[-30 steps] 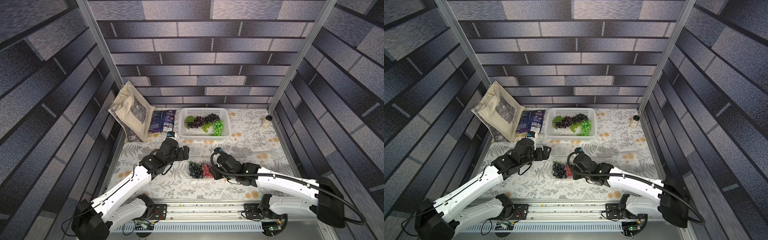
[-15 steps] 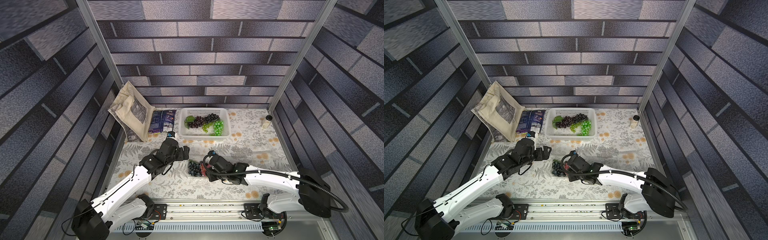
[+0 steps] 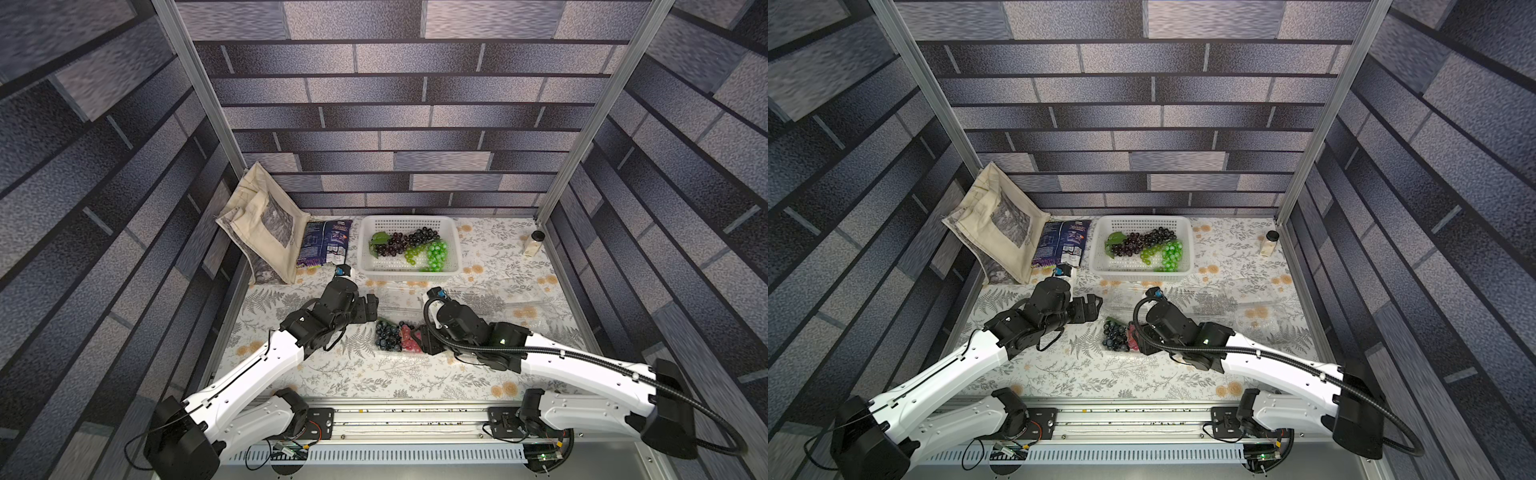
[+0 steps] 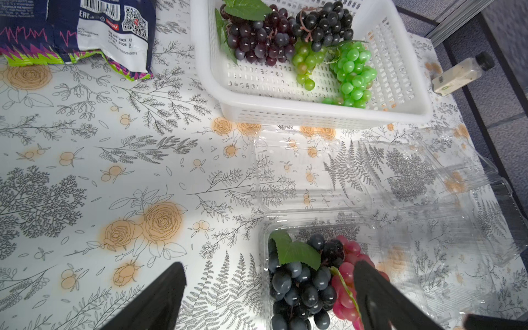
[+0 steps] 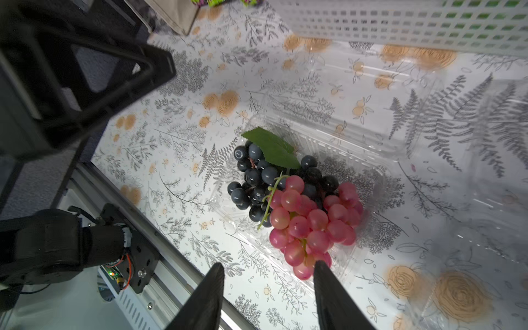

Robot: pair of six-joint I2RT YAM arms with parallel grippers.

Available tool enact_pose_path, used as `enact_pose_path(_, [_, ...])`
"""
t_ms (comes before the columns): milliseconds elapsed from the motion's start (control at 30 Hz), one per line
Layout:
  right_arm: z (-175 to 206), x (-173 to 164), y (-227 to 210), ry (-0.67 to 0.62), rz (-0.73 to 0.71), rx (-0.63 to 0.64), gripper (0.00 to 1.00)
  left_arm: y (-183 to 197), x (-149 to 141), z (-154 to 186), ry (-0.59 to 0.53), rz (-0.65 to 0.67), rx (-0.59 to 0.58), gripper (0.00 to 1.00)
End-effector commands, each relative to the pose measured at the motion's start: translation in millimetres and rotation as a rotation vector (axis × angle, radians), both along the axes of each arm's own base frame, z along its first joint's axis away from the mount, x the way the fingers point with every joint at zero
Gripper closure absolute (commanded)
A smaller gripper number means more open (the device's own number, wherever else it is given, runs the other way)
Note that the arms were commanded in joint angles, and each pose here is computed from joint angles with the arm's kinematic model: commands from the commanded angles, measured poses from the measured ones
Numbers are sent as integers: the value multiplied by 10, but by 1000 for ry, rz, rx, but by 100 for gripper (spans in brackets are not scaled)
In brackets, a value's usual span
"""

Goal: Pack grapes into containers
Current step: Place the grape into the packing box.

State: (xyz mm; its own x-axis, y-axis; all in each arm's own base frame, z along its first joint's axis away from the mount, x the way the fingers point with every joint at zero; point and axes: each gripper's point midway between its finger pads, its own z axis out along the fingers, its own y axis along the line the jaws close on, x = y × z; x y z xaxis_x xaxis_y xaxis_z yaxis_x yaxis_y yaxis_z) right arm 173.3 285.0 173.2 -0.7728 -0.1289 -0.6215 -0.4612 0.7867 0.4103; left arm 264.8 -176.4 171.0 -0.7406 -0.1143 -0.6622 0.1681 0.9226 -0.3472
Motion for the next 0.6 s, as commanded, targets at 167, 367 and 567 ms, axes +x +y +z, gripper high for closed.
enact_pose_path(167, [-222,309,-326,54,-59,-65,40,38,-58,-314,92,45,14,6])
enact_pose_path(367, [-334,589,-275,100,-80,-4,34,-67,59,-459,115,32,18,6])
enact_pose_path(567, [-462,831,-240,141,-115,47,34,-66,230,-600,136,48,-9,6])
